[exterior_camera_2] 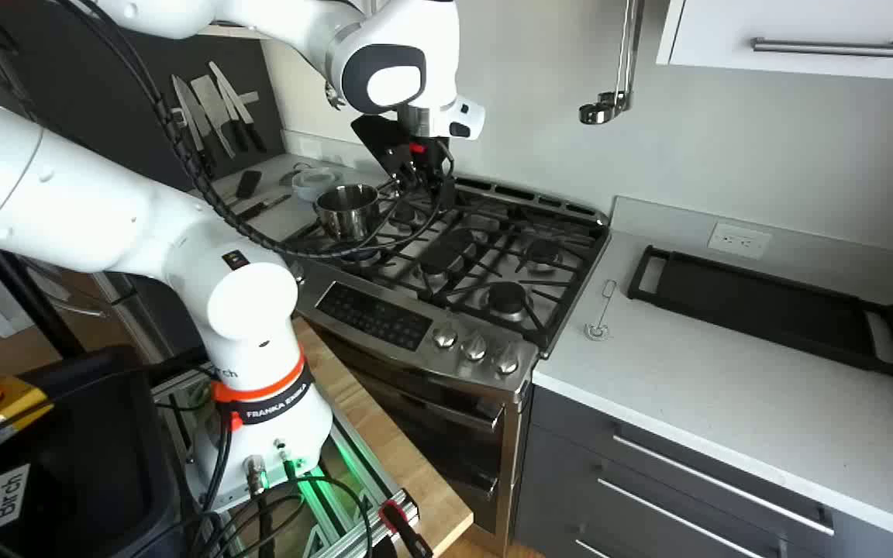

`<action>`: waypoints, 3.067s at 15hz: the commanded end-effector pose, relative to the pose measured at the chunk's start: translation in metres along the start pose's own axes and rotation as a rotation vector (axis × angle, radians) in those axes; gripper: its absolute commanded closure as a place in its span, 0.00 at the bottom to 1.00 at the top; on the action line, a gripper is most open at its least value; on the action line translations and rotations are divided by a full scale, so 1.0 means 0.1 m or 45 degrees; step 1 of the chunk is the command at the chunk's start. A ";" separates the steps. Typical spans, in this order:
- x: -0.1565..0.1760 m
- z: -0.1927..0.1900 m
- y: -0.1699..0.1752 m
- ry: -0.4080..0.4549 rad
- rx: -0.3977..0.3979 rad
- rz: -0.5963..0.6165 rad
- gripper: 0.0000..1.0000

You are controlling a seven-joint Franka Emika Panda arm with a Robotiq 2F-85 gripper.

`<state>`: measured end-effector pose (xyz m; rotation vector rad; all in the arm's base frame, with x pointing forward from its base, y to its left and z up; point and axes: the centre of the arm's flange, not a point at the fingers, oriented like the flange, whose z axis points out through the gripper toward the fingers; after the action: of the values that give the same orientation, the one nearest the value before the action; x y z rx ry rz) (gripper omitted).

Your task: Move a salt shaker on the range hood to the right

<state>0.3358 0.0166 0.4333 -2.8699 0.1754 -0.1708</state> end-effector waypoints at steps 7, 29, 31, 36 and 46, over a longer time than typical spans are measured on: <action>0.00 -0.02 0.00 -0.007 -0.024 -0.003 0.00; 0.30 -1.60 -0.74 0.390 -0.477 -0.352 0.00; 0.29 -1.67 -0.72 0.385 -0.494 -0.351 0.00; 0.11 -2.14 -0.61 0.339 -0.631 -0.321 0.00; -0.08 -2.84 -0.74 0.416 -0.862 -0.294 0.00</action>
<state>0.2976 0.0177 0.7251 -3.5082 -0.0558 -0.7613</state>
